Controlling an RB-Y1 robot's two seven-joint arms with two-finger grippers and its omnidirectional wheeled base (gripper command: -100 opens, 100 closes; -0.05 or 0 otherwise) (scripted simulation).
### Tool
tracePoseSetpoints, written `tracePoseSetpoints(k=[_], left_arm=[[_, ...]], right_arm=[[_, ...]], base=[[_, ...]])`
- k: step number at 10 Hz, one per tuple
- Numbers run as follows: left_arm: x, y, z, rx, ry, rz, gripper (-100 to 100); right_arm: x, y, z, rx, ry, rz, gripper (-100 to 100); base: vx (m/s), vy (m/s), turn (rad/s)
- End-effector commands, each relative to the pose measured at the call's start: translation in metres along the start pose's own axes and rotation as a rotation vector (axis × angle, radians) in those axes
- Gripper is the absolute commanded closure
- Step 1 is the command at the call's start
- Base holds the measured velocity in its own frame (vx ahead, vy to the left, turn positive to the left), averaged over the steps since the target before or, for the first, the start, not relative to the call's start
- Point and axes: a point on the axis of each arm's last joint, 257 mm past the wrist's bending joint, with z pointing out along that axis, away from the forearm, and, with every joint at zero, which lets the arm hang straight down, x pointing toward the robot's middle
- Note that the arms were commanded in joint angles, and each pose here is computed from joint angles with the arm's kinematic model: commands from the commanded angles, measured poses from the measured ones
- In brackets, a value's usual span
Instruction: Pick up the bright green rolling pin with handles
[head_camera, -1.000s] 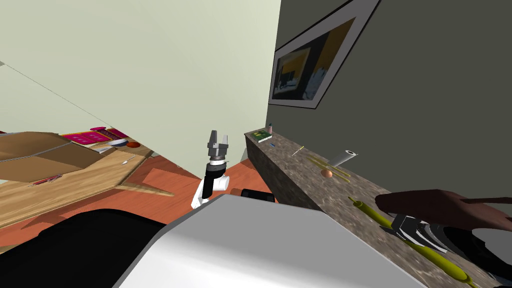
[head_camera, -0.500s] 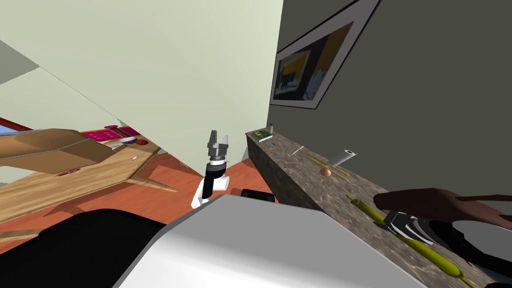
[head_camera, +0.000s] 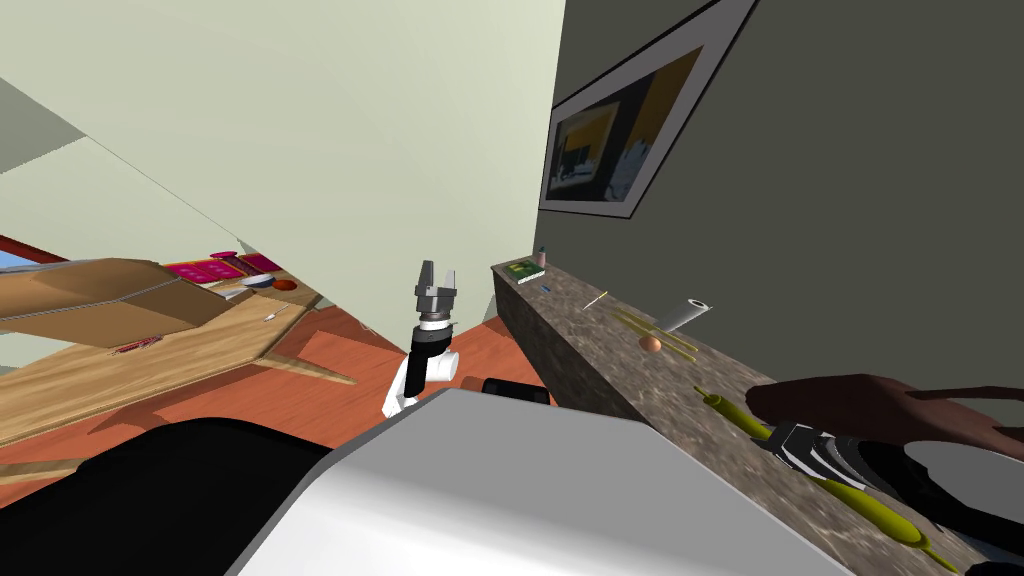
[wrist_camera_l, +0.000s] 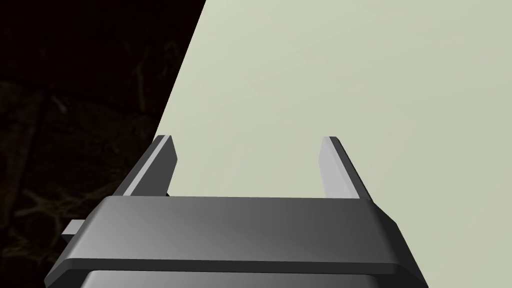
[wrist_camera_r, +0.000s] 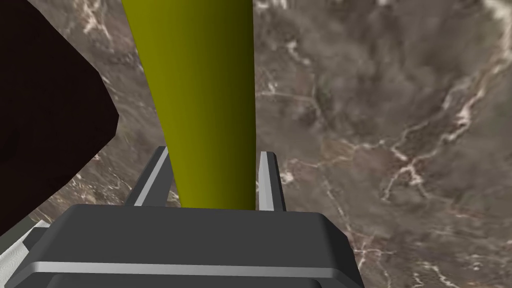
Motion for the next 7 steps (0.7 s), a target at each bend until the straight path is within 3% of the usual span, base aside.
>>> tracePoseSetpoints(k=[1, 2, 7], left_arm=[[0.0, 0.0, 0.0, 0.0, 0.0, 0.0, 0], [0.0, 0.0, 0.0, 0.0, 0.0, 0.0, 0], [0.0, 0.0, 0.0, 0.0, 0.0, 0.0, 0]], right_arm=[[0.0, 0.0, 0.0, 0.0, 0.0, 0.0, 0], [0.005, 0.0, -0.004, 0.0, -0.002, -0.007, 100], [0.019, 0.0, -0.017, -0.002, -0.012, -0.032, 100]], base=[[0.0, 0.0, 0.0], [0.032, 0.012, -0.087], [0.073, 0.032, -0.061]])
